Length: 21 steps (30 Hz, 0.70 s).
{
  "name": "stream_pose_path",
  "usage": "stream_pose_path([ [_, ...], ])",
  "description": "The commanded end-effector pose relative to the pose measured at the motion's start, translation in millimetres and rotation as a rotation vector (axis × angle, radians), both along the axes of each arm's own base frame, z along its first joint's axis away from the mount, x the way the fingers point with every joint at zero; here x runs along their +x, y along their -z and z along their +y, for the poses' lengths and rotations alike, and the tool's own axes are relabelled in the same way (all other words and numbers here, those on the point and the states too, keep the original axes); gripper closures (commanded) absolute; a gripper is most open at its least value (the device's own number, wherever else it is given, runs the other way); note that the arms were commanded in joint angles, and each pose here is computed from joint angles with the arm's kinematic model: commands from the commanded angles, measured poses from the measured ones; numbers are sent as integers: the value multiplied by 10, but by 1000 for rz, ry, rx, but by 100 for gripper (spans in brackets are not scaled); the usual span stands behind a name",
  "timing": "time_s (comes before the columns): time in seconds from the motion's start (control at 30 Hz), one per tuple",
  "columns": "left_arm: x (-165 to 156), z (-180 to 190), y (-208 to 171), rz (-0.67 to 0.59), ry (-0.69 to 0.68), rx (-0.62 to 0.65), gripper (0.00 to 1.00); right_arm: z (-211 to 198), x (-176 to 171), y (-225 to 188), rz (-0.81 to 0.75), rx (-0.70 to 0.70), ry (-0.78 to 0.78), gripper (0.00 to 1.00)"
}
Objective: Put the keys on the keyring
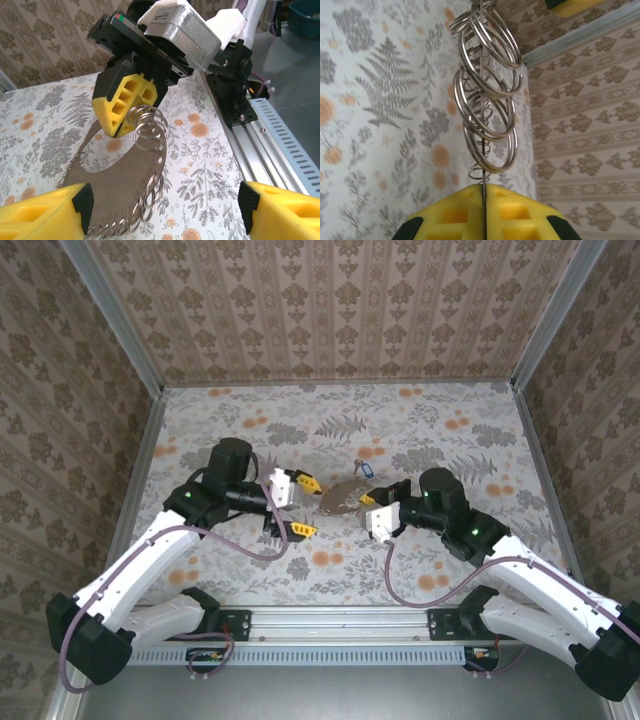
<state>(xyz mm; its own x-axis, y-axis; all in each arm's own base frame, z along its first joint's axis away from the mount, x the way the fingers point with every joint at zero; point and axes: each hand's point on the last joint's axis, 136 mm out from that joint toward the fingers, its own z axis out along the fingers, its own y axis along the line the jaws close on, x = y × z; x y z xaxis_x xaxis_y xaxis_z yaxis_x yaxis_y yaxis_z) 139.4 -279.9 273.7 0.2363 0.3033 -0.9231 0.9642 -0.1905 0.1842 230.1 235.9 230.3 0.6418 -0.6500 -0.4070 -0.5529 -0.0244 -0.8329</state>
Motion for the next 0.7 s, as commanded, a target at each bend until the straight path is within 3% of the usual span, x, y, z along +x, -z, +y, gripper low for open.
stream_pose_path([
  [0.0, -51, -59, 176, -40, 41, 46, 22, -12, 64, -157, -243, -64, -14, 100],
  [0.27, -98, -205, 251, -18, 87, 42, 23, -15, 60, -222, -378, -143, -53, 100],
  [0.67, -145, -220, 290, -39, 110, 50, 24, 28, -1, -377, -299, -49, -53, 100],
])
